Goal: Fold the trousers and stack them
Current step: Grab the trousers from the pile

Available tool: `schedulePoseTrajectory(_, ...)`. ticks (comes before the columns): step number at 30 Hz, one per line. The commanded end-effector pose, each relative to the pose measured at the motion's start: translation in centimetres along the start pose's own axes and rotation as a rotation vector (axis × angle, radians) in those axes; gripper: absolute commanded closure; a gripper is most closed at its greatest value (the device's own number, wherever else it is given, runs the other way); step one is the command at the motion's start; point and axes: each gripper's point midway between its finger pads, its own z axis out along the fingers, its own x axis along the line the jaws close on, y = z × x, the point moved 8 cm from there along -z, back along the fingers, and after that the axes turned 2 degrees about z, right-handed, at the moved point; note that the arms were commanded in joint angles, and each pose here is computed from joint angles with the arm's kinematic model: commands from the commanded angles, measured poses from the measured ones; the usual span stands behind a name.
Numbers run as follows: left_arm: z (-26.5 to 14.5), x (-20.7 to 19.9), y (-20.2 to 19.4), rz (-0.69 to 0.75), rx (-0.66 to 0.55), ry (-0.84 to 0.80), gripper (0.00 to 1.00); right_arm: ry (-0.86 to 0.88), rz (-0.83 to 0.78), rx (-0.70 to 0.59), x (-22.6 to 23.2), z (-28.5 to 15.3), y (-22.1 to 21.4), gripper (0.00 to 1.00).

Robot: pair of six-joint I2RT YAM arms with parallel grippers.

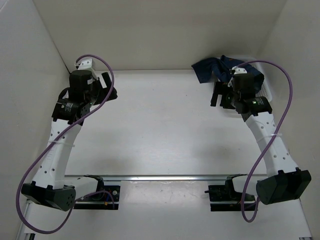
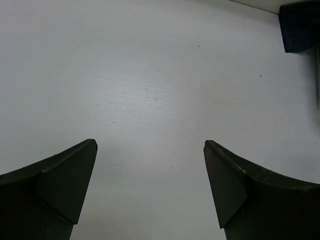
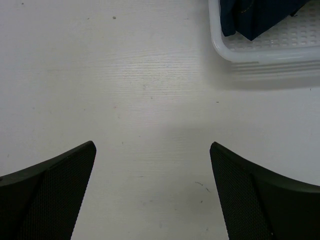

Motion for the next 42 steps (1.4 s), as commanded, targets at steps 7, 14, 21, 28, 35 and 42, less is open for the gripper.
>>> schedulePoseTrajectory(7,0.1,-0.6,0.0,0.071,0.028,-0.06,0.0,-0.229,0.05,-0.125,-2.1,-1.9,1.1,0.0)
schedulePoseTrajectory(14,0.3,-1.4,0.2,0.083,0.01,-0.022,0.0,-0.314,0.184,-0.245,-5.6,-2.0,4.1,0.05)
schedulePoseTrajectory(21,2.0,-2.2,-0.1,0.094,0.033,-0.031,0.0,-0.066,0.333,-0.137,-8.8,1.3,5.8,0.0)
schedulePoseTrajectory(28,4.1,-3.8,-0.6,0.101,0.14,-0.1,0.0,-0.087,0.571,-0.063,-13.9,7.8,8.8,0.0)
schedulePoseTrajectory(35,5.1,-3.7,-1.5,0.099,0.174,-0.077,0.0,-0.126,0.54,0.053,-16.8,15.1,10.0,0.12)
schedulePoseTrajectory(42,7.1,-4.3,-2.8,0.12,0.244,-0.069,0.0,-0.167,0.503,0.098,-18.0,20.7,9.4,0.04)
